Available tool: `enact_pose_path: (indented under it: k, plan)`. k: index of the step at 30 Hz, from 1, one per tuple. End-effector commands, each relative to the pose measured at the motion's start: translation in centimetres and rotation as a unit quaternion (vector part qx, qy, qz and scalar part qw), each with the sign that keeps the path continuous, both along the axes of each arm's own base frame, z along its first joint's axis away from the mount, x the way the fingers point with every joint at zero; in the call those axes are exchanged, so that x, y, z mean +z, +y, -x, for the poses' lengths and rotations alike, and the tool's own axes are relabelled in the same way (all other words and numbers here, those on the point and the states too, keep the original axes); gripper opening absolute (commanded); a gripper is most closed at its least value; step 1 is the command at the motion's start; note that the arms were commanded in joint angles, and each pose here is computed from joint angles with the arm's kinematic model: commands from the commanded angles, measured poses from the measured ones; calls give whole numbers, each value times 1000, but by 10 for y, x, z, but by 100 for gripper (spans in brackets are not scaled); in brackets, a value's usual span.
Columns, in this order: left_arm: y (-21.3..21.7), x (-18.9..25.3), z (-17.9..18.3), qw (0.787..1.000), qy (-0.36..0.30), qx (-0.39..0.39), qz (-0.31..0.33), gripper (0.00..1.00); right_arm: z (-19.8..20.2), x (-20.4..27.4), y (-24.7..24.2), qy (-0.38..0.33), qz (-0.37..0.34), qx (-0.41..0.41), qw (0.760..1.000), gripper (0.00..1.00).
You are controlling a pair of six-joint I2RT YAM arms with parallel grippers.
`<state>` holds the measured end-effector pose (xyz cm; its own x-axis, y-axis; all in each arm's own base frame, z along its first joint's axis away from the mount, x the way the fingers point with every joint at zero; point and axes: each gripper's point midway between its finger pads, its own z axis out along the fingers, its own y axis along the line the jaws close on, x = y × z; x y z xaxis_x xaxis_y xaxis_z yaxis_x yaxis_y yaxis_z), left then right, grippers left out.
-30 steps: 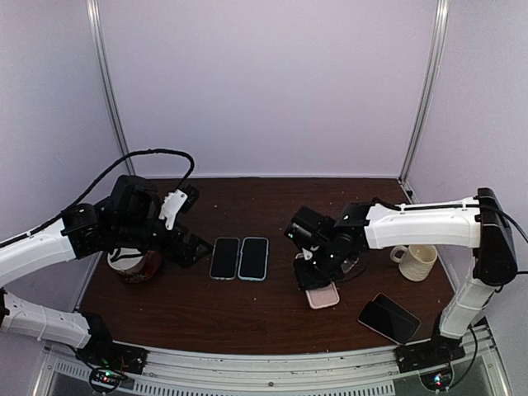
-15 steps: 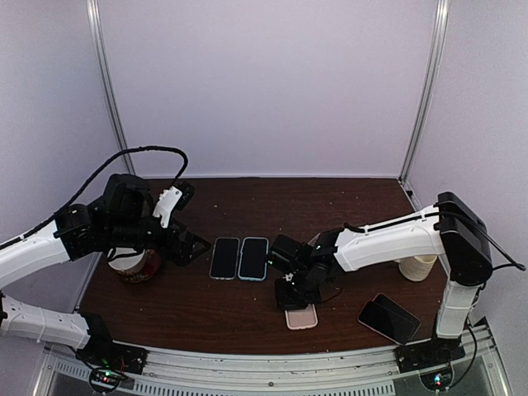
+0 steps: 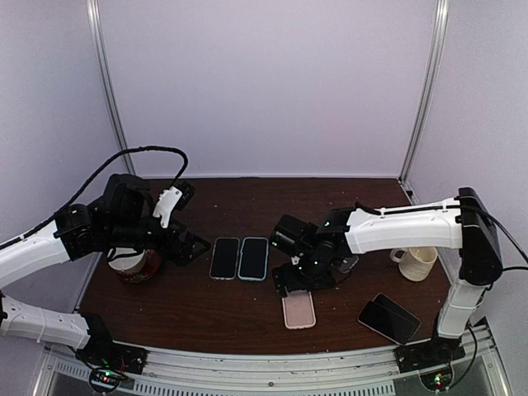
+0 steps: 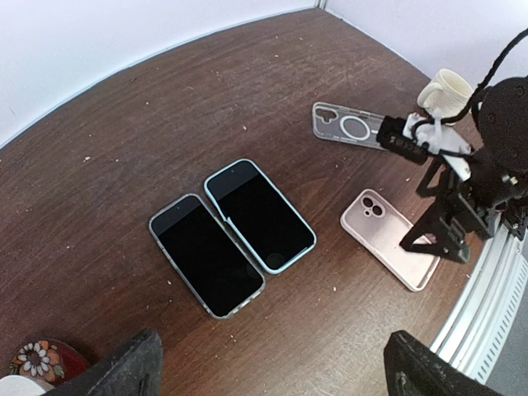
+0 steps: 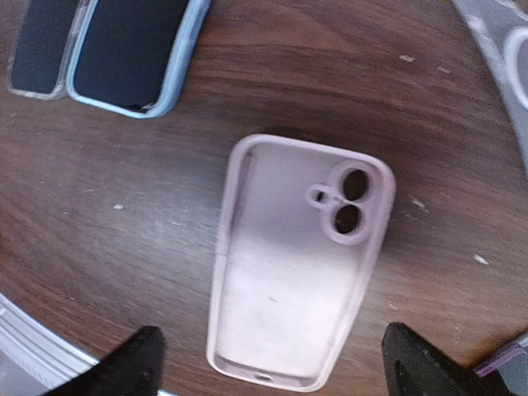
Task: Put the phone into the phone case
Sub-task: Place the phone case at the center of the board, then pick up the phone.
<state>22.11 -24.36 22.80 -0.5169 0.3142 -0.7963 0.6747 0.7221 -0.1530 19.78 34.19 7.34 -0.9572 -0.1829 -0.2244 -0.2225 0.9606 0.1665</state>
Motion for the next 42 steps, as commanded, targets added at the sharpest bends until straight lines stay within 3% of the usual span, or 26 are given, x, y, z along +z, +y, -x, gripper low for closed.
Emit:
enact_pose_path:
  k: [1,4,9,11,14,22,42]
  plan:
    - [-2,8,-3,1000,-13,0,18,98,6,18,-109,-27,206,5,978,99]
    - [-2,7,-4,1000,-13,1,17,98,22,16,-150,-24,249,-6,968,99]
    - [-5,6,-4,1000,-10,-3,18,97,69,-8,-164,60,192,64,977,100]
    - [-6,5,-4,1000,-6,-6,16,98,81,-13,-176,94,199,78,972,99]
    - [-7,3,-3,1000,-3,-8,15,97,81,-15,-193,100,225,91,965,99]
    - [-9,4,0,1000,-1,-18,17,97,71,-36,-180,148,164,107,969,99]
    - [-15,6,4,999,1,-36,30,98,60,-62,-203,182,245,92,948,100]
